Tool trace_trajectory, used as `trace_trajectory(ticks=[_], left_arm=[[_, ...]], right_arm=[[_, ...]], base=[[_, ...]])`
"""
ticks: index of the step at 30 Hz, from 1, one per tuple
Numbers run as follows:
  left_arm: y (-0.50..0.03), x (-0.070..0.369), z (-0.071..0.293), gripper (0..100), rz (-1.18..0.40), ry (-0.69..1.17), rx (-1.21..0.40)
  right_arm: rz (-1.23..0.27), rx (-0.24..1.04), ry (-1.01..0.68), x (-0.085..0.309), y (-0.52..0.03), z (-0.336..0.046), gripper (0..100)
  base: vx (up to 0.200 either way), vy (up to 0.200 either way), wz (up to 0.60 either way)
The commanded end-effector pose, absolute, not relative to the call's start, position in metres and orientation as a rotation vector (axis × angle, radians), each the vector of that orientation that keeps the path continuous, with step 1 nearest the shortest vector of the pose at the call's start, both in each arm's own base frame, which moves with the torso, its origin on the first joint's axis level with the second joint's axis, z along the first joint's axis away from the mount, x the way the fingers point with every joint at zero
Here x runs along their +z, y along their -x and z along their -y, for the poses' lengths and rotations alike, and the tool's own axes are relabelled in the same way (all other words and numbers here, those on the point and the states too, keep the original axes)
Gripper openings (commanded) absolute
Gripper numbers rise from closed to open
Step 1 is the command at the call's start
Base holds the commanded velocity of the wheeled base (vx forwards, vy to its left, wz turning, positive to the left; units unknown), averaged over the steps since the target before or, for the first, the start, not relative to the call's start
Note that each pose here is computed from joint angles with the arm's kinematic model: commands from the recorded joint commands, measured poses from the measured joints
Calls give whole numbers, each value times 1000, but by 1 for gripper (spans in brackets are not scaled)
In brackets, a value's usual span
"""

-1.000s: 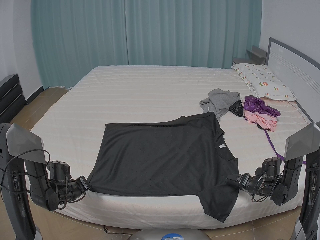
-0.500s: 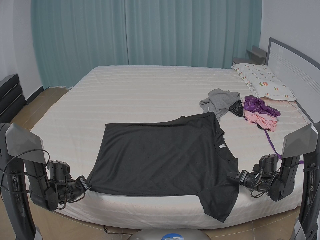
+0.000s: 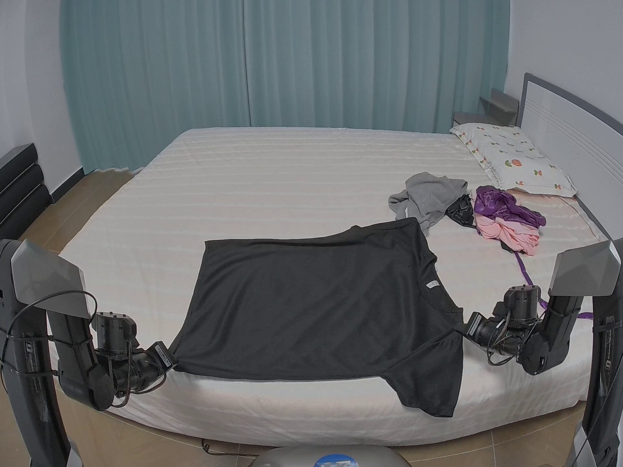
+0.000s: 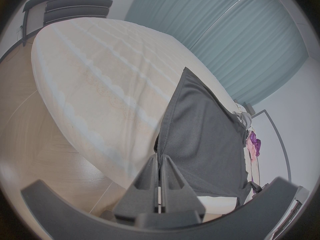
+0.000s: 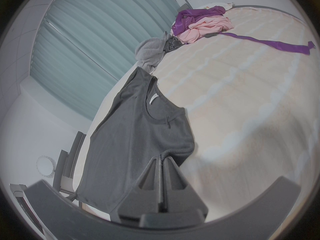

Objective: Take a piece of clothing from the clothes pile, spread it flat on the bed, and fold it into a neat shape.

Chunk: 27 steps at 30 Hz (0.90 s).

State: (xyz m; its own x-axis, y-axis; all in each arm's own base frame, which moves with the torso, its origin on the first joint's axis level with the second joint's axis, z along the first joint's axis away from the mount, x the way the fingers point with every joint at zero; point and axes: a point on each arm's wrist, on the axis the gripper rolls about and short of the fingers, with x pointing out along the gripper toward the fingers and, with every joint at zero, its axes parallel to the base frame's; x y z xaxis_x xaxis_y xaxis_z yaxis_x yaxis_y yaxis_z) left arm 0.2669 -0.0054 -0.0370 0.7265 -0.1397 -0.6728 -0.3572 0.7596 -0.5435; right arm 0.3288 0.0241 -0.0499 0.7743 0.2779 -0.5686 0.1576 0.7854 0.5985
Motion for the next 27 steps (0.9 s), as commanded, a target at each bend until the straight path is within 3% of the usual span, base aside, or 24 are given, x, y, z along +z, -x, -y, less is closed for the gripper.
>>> trace_trajectory(ticks=[1,12,13,18,27], left_arm=[[-267,-39,7,0,-772,715,131],[-268,-38,6,0,-762,739,139],[-268,-38,6,0,-762,739,139],[-267,-38,6,0,-766,741,141],[-267,-38,6,0,-768,741,142]], right_arm=[[-666,79,-680,-47,-343,-23,0],[-681,88,-647,-47,-357,-23,0],[-676,90,-647,-47,-356,-23,100],[-671,72,-666,-29,-339,-10,100],[-777,167,-651,-30,-286,-8,100]], base=[[0,0,0],[0,0,0],[0,0,0],[0,0,0],[0,0,0]])
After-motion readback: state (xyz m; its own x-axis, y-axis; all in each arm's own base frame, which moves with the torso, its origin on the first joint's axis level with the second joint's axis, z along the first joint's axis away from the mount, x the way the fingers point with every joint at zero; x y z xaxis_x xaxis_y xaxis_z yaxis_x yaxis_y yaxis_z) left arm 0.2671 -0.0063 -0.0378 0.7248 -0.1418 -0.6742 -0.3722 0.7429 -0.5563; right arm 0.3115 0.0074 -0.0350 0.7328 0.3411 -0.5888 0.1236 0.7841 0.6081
